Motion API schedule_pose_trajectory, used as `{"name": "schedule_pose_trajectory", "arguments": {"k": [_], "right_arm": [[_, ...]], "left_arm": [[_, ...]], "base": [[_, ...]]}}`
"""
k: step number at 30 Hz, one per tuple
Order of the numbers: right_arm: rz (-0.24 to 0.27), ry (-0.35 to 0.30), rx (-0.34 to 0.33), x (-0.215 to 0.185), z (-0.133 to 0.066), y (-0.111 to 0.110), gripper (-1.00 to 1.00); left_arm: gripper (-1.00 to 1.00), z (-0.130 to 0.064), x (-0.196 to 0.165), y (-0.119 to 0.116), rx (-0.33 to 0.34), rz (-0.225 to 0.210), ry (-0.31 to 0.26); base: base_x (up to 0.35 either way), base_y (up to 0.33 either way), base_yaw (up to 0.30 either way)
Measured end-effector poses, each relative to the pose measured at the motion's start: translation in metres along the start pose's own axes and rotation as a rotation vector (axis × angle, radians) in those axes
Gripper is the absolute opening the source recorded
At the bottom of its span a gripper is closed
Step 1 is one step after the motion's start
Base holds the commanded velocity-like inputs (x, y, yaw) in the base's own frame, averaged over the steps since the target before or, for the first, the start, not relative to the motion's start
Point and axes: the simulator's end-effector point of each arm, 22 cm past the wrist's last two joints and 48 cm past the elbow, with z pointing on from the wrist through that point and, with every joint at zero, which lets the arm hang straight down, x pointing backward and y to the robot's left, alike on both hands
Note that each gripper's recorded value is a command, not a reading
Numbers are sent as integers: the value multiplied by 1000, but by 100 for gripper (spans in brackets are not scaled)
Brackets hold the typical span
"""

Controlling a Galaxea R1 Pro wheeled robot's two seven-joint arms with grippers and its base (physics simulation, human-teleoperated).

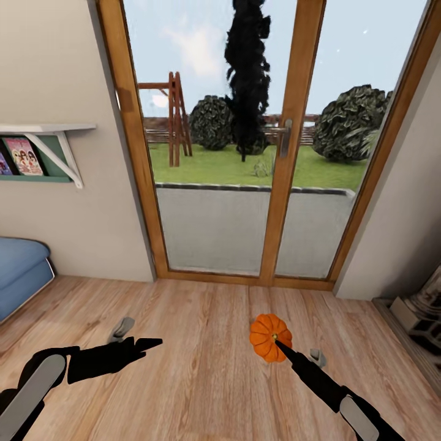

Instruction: Place each of the two pumpkins and all three candles from the living room inside a cabinet in the living room (use any cabinet), then make sure every cabinet is closed, and position the cauldron so it is next to a table in the living room.

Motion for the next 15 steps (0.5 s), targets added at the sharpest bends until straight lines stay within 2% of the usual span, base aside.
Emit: {"name": "schedule_pose_trajectory", "arguments": {"k": [15], "right_arm": [[0,1,-1,-12,-4,24,-100]], "left_arm": [[100,-13,-11,-21,-1,-1,1]], "base": [[0,0,0]]}}
